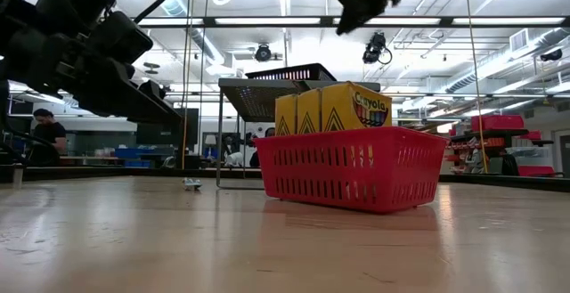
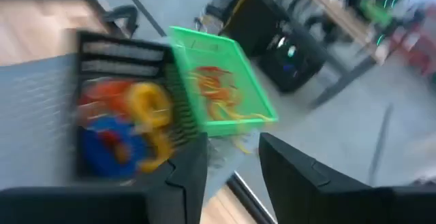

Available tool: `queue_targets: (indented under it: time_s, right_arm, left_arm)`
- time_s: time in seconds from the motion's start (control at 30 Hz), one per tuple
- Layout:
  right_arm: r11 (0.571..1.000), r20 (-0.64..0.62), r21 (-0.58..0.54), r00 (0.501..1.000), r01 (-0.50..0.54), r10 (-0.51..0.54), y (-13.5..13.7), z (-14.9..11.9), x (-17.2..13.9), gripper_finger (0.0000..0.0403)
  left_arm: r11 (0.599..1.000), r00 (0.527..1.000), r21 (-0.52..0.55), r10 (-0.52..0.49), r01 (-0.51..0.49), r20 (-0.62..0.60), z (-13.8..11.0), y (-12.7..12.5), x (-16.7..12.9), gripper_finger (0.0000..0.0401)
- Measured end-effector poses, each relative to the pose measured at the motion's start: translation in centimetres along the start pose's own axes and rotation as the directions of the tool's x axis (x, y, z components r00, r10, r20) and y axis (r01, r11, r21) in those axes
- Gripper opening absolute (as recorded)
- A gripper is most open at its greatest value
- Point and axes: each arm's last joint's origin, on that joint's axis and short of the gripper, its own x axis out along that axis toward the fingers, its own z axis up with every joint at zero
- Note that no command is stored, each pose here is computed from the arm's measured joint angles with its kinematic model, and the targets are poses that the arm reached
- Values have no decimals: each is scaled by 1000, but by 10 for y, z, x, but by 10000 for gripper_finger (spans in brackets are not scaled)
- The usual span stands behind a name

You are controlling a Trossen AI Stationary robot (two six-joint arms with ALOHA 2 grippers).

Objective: Pick & Place Office Desk Supplies
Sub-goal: Adjust the yellow rubber band in the green basket on the shelf

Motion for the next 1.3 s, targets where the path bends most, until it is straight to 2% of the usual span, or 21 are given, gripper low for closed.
queue_targets:
  time_s: [0.1,0.2,0.3,0.4,0.6,0.9,1.3]
  right_arm:
    - [987,-28,125,995,-97,101,-47,-1,22,155]
    - [948,-37,228,971,-221,235,-81,-7,45,177]
    - [908,-29,293,946,-300,322,-105,-17,71,208]
    - [877,-49,307,914,-370,402,-118,-29,95,233]
    - [905,-140,192,902,-379,407,-124,-48,132,238]
    - [898,-179,15,882,-440,436,-116,-57,150,214]
    - [894,-140,-22,887,-448,441,-116,-59,165,210]
  left_arm:
    - [1000,1000,-1,-16,16,5,1,0,0,194]
    - [1000,1000,0,-27,27,12,1,-1,0,194]
    - [1000,999,1,-31,31,16,2,-1,0,194]
    - [999,999,5,-32,32,16,2,-1,0,194]
    - [999,999,7,-40,40,16,2,-1,0,194]
    - [999,999,-2,-40,40,12,1,-1,0,194]
    - [999,999,1,-40,40,5,1,-1,0,194]
